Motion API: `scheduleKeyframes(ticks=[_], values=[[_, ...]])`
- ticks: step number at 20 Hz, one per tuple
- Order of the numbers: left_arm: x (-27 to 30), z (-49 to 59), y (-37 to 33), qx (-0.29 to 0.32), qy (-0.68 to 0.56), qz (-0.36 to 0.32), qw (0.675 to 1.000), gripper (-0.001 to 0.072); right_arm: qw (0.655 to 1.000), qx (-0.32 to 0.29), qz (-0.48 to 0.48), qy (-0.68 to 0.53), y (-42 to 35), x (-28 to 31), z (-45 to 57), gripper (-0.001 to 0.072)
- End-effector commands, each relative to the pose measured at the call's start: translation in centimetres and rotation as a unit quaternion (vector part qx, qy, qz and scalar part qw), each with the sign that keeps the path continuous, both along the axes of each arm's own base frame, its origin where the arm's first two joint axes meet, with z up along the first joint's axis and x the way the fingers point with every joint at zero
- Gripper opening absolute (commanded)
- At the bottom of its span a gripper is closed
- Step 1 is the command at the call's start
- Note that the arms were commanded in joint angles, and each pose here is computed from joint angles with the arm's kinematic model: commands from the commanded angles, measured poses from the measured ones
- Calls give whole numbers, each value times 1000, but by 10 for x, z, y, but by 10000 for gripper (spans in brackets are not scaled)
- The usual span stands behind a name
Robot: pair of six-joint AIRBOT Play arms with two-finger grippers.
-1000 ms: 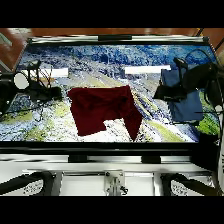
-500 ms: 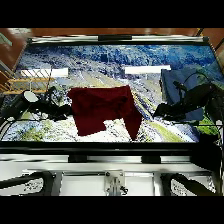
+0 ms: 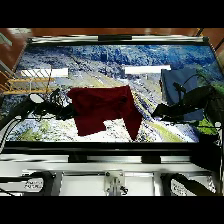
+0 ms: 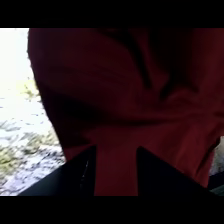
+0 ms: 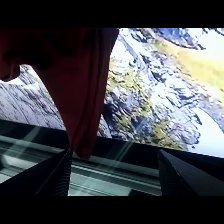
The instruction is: Fold the shirts.
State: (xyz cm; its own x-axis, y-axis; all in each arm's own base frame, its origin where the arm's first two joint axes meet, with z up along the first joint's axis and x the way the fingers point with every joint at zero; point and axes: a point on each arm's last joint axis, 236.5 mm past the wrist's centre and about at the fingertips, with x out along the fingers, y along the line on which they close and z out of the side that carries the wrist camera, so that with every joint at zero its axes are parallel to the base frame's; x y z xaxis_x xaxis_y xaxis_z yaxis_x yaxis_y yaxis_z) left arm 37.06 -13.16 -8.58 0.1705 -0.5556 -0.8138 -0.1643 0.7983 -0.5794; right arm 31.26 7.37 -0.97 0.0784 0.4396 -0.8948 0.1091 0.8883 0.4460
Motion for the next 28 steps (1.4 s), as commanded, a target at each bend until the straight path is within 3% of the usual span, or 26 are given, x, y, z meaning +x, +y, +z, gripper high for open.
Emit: scheduleKeyframes(ticks=[1, 4, 6, 11, 16, 19, 20, 22, 25, 26, 28], values=[[5, -1, -8, -24, 2, 14, 1000, 315, 999, 36, -35, 21, 15, -10, -22, 635], [0, 4, -7, -32, 10, -1, 999, 340, 997, 47, -33, 59, 21, -36, -45, 635], [0, 21, 5, -43, 15, -19, 999, 668, 997, 47, -25, 62, 21, -40, -46, 635], [1, 26, 55, 3, 28, -1, 1000, 659, 998, 42, -31, 44, 19, -31, -48, 635], [10, -5, 20, 11, 33, -5, 999, 659, 998, 41, -34, 39, 18, -29, -48, 635], [28, -13, 5, 12, 17, 31, 999, 658, 998, 41, -36, 42, 18, -29, -48, 635], [33, -12, 0, 6, 11, 40, 999, 640, 997, 41, -39, 44, 18, -29, -48, 635], [38, -8, -6, -4, 5, 49, 999, 377, 997, 45, -43, 45, 20, -29, -47, 635], [40, 1, -9, -18, 0, 46, 999, 118, 998, 38, -13, 46, 37, -32, -54, 636], [40, 6, -11, -18, -11, 23, 1000, 41, 998, 35, 4, 49, 49, -34, -61, 696], [41, 22, -13, -22, -26, 3, 999, 40, 996, 31, 34, 73, 70, -44, -79, 694]])
